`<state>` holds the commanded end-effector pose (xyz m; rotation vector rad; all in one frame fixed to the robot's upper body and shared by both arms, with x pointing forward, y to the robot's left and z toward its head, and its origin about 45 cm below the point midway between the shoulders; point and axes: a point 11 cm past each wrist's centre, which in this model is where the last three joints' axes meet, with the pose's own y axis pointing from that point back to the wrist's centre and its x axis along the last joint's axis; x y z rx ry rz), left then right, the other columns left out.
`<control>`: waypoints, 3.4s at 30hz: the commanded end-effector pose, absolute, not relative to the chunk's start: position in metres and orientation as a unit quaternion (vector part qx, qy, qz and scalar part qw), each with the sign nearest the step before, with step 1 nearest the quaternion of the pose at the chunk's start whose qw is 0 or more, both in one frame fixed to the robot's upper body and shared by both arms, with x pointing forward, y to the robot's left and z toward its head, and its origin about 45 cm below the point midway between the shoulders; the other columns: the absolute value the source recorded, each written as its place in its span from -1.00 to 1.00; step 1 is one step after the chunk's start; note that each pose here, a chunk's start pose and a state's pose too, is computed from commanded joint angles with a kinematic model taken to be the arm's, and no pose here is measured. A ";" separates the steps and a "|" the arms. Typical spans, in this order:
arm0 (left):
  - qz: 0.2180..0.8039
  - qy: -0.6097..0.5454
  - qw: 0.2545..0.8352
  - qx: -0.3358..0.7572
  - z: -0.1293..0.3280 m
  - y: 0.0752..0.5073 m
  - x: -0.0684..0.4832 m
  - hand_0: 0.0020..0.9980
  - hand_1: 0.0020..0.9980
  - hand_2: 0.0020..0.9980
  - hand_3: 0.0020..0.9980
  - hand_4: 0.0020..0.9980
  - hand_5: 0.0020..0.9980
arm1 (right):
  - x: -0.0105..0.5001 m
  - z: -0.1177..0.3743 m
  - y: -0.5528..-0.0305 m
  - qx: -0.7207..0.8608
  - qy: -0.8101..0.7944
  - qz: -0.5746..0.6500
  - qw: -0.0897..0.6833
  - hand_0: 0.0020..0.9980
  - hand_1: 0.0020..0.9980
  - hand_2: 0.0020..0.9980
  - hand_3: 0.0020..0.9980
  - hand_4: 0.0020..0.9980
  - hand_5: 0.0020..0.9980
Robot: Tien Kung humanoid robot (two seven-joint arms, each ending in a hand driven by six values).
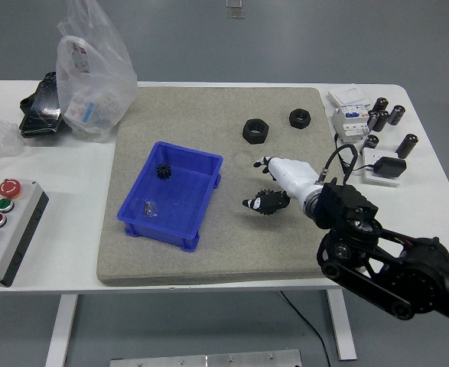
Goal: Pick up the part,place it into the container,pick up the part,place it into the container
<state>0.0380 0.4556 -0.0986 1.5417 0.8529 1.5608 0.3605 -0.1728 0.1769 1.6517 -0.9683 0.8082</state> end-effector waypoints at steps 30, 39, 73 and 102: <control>0.623 0.331 0.389 0.593 -0.098 0.457 0.042 0.25 0.06 0.09 0.29 0.49 0.08 | 0.358 0.161 -0.179 0.668 -0.404 0.342 0.522 -0.40 0.13 -0.16 0.03 -0.26 -1.00; 0.619 0.333 0.389 0.596 -0.098 0.456 0.042 0.25 0.06 0.09 0.29 0.50 0.09 | 0.373 0.215 -0.138 0.676 -0.474 0.380 0.417 -0.40 0.11 -0.20 0.00 -0.31 -1.00; 0.610 0.340 0.356 0.621 -0.093 0.467 0.039 0.25 0.06 0.08 0.27 0.49 0.04 | 0.356 0.203 -0.077 0.783 -0.452 0.272 0.330 -0.41 0.41 0.64 0.75 0.28 -0.70; 0.614 0.340 0.367 0.610 -0.097 0.459 0.035 0.25 0.06 0.07 0.26 0.44 -0.03 | 0.354 0.147 -0.263 0.683 -0.710 0.038 0.164 0.53 0.42 0.45 0.37 0.36 -0.31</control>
